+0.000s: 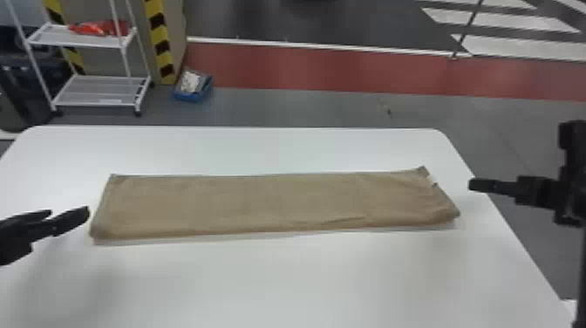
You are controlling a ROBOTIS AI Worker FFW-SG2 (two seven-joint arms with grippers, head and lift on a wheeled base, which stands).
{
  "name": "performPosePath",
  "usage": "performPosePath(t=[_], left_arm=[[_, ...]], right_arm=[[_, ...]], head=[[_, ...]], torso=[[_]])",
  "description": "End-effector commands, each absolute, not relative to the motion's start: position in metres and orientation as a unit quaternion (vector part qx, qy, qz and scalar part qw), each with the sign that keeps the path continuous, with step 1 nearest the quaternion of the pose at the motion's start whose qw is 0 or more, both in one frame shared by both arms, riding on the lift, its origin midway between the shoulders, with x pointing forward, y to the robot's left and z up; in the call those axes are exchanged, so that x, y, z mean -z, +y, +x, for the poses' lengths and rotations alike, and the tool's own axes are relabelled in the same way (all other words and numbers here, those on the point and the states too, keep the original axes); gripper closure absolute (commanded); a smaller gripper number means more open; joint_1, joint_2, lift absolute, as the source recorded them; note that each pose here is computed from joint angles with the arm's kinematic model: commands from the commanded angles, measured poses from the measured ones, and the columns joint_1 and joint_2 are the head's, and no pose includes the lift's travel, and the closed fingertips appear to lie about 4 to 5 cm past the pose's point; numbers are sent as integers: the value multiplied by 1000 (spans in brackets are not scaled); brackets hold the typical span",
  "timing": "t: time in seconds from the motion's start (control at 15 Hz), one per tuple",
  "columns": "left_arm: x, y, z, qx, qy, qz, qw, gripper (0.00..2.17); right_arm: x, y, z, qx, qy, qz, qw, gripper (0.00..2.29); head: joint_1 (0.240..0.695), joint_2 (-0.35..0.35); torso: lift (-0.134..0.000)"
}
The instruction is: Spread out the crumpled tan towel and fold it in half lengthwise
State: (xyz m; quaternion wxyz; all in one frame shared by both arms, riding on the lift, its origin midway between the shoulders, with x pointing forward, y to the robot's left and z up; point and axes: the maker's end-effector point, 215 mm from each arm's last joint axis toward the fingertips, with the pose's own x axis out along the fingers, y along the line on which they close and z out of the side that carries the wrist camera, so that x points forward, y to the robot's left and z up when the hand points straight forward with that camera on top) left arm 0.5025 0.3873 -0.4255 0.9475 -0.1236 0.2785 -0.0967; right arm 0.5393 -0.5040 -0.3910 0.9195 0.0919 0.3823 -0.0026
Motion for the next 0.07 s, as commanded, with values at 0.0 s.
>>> performPosePath(t=[0.0], left_arm=[[426,387,503,97,279,-122,948,181]], right_arm=[[392,-504,538,3,383,93,919,97]], head=[[695,-123]], torso=[[-124]])
